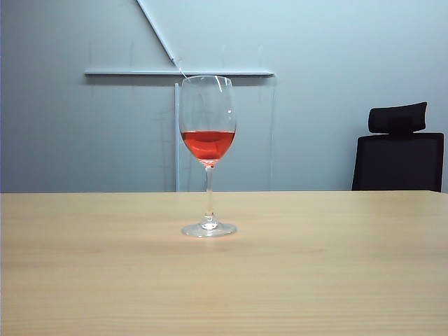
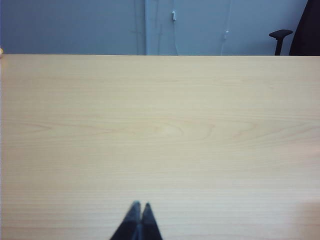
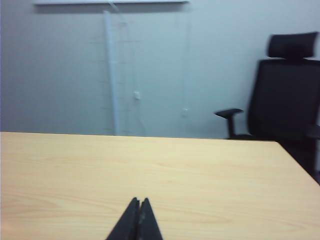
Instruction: Gently pick up the goblet, rotate it counterclockwise for two full turns (viewing from above), and then place it back on the table.
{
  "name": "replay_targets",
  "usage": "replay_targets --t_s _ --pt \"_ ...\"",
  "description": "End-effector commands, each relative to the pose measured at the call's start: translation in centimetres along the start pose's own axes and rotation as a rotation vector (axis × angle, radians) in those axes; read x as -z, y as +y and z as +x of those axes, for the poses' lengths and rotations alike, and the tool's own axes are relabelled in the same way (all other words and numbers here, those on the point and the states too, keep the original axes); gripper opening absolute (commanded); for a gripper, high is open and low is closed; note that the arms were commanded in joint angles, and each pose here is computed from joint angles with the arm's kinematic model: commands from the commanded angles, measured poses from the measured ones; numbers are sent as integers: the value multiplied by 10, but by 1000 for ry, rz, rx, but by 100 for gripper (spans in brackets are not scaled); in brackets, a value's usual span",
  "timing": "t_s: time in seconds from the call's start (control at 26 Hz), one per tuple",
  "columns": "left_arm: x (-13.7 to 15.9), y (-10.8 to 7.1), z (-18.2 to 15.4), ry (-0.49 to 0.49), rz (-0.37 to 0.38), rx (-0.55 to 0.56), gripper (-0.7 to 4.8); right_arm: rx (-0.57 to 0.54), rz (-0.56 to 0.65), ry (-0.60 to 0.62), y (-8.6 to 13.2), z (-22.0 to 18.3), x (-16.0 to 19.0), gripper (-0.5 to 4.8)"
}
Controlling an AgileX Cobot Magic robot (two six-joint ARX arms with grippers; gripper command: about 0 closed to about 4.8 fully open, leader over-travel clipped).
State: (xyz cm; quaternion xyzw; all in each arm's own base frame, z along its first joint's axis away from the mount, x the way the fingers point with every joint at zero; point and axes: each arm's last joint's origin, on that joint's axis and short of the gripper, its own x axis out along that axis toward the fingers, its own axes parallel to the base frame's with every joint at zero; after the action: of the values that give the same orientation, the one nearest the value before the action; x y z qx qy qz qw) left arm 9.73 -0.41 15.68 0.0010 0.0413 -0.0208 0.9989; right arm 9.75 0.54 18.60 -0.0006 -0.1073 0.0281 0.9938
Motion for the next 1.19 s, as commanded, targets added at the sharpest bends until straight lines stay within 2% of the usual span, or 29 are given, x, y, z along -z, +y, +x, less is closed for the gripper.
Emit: replay_targets --t_s 0.04,0.69,1.19 --pt "-2 0 0 -12 1 6 -5 -9 4 31 -1 -2 4 0" --pt "-2 0 0 -12 0 6 -5 77 -11 46 -9 -3 6 0" --pt "-2 0 0 -12 0 6 -5 78 -10 61 -9 -3 7 0"
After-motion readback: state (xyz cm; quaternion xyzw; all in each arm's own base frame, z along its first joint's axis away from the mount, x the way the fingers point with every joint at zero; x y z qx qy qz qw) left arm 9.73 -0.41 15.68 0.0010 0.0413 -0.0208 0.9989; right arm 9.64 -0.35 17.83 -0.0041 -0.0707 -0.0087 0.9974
